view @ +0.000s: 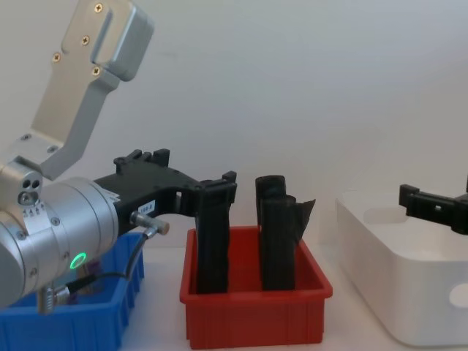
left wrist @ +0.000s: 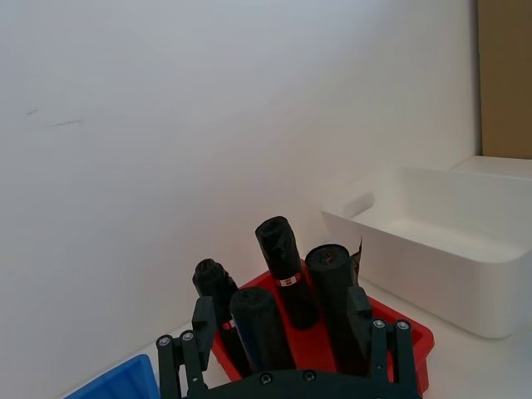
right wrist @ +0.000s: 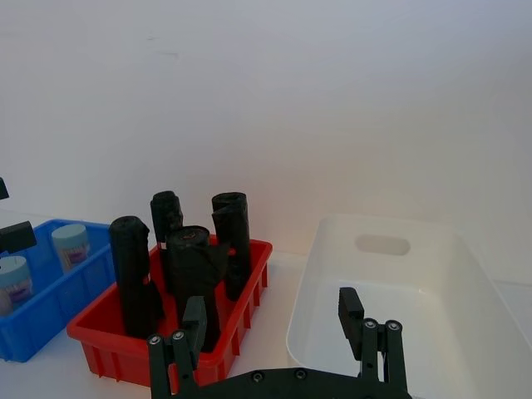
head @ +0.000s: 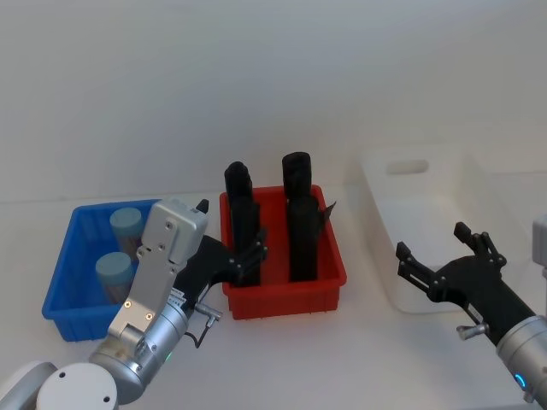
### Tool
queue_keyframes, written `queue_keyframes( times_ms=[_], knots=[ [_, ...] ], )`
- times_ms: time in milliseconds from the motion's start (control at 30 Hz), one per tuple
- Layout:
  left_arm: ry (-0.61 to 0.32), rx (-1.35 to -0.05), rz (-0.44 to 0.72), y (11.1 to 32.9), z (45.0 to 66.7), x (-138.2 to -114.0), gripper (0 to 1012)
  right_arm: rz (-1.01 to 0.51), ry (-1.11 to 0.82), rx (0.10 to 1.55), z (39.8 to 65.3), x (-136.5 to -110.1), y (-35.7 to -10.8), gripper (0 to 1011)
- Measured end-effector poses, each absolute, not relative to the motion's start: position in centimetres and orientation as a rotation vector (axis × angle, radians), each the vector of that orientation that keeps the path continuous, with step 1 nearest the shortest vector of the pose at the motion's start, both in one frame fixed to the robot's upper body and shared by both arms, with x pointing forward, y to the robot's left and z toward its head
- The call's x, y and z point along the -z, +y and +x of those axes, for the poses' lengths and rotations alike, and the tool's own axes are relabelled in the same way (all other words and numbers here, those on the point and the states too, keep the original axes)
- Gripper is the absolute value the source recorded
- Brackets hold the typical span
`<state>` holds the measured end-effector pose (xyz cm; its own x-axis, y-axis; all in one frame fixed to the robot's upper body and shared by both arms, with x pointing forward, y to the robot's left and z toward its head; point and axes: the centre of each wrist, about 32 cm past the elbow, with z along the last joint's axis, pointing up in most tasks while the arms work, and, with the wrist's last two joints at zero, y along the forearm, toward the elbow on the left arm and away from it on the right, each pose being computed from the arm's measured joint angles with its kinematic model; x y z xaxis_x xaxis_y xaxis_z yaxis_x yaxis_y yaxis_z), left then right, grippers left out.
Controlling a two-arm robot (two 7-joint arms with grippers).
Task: Pick the cotton swabs from the blue box and place them into the white box.
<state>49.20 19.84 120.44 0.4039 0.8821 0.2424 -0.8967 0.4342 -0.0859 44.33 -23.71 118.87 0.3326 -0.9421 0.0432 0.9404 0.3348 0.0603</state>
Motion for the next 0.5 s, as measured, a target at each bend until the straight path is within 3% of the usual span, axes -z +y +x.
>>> queue_keyframes(
  times_ms=[500],
  knots=[
    [-0.268, -1.124, 0.061, 19.84, 49.2, -120.44, 1004, 0.026, -0.075, 1.229, 44.33, -118.87, -23.71, 1002]
  ],
)
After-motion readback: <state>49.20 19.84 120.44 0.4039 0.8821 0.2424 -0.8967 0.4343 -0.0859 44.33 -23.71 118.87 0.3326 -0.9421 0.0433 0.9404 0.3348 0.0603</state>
